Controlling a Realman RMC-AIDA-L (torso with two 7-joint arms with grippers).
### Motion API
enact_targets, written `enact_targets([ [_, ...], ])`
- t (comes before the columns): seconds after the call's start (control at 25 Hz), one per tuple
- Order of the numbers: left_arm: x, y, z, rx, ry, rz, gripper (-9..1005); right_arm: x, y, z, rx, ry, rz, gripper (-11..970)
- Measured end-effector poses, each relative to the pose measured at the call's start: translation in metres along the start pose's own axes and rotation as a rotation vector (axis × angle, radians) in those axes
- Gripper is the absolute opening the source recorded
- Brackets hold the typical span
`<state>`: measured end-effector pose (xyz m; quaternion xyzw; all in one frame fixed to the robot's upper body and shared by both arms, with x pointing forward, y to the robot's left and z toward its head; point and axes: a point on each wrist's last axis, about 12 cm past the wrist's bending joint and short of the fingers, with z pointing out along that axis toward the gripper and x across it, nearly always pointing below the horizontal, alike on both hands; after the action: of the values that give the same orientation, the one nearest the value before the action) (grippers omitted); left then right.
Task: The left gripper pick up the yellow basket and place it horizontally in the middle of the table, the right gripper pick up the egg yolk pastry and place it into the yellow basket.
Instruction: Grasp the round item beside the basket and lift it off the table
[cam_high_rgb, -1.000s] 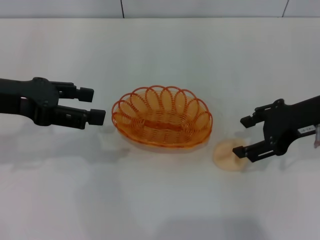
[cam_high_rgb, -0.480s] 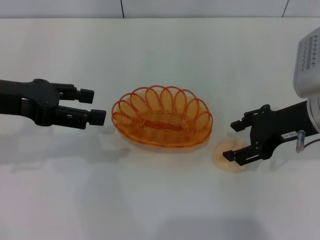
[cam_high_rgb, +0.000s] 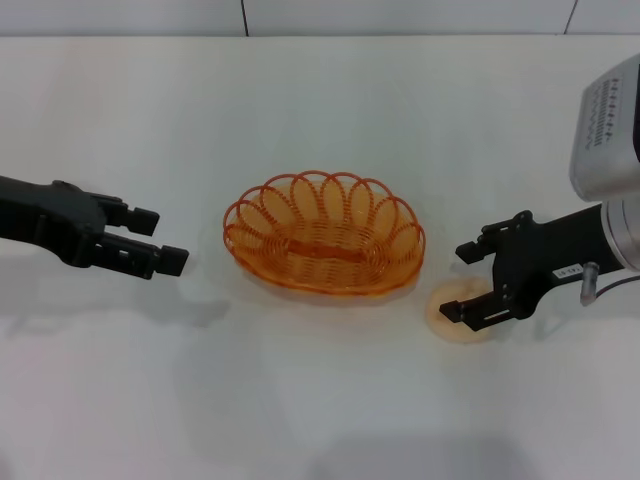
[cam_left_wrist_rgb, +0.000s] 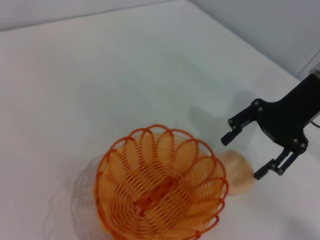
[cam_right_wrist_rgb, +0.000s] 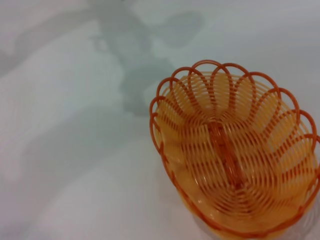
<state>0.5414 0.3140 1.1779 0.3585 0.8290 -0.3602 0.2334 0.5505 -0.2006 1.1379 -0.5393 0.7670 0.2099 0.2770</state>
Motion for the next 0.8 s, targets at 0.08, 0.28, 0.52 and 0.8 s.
enact_targets([
  [0.08, -0.001, 0.0004, -0.0005, -0.003, 0.002, -0.003, 872, -0.0001, -0.0002, 0.0004, 0.002, 0.0, 0.0, 757],
  [0.28, -0.0015, 0.0004, -0.0008, -0.004, 0.002, -0.01, 872, -0.0004, -0.0002, 0.0017, 0.005, -0.001, -0.002, 755],
  [0.52, -0.002, 0.0002, -0.0005, -0.003, -0.002, -0.01, 872, 0.0015, -0.0003, 0.0028, 0.003, 0.004, 0.003, 754],
  [0.8, -0.0022, 0.0005, 0.0006, -0.007, -0.005, -0.011, 872, 0.0054, -0.0004, 0.0067, -0.011, 0.016, 0.018, 576],
])
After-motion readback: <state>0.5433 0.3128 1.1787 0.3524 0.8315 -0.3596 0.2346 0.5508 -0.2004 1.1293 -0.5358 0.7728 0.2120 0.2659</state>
